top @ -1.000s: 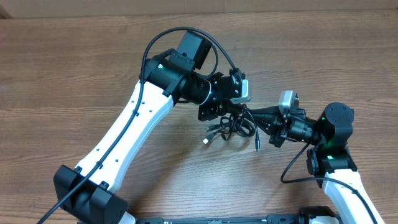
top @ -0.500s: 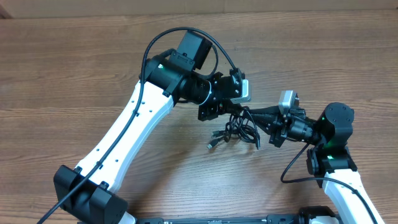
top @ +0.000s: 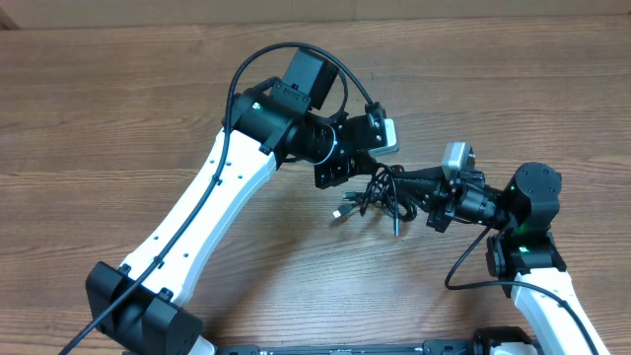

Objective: Untangle cables

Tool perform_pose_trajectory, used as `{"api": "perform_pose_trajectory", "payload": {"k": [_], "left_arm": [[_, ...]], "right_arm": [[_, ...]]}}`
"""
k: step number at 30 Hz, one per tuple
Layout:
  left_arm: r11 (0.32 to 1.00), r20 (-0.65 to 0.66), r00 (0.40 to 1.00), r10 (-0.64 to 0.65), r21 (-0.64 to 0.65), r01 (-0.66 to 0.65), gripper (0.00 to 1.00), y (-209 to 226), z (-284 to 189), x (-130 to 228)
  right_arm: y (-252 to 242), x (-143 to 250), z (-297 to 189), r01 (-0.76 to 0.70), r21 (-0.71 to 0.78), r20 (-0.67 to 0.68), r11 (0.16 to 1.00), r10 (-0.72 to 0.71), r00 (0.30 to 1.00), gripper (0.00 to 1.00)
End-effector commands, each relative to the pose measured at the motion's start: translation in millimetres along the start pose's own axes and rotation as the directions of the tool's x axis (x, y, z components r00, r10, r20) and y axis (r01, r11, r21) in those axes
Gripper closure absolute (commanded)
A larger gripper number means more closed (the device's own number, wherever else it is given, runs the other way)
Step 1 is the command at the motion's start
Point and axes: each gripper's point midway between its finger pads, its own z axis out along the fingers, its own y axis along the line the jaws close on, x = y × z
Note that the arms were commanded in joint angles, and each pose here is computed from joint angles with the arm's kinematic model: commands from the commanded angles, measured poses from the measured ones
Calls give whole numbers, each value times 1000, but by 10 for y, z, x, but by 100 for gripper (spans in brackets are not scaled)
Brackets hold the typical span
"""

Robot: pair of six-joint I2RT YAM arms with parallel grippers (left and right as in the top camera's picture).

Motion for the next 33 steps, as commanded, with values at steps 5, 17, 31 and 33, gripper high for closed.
{"api": "perform_pose_trajectory", "payload": {"k": [5,17,31,33], "left_arm": [[1000,11,1000,1,-22,-1,89,44,-47,-74],[1000,47,999,7,16,-8,69,-24,-46,-139],[999,67,998,6,38,-8,39,-62,-49,-173],[998,90,996,6,62,-11,46,-103,-54,-212]], "right_arm": [[13,-112,3,36,-4,16,999,-36,999,96],[72,-128,2,47,-38,21,998,-46,999,96],[189,-178,-8,87,-103,40,991,-83,996,96],[189,-178,-8,87,-103,40,991,-83,996,96]]}}
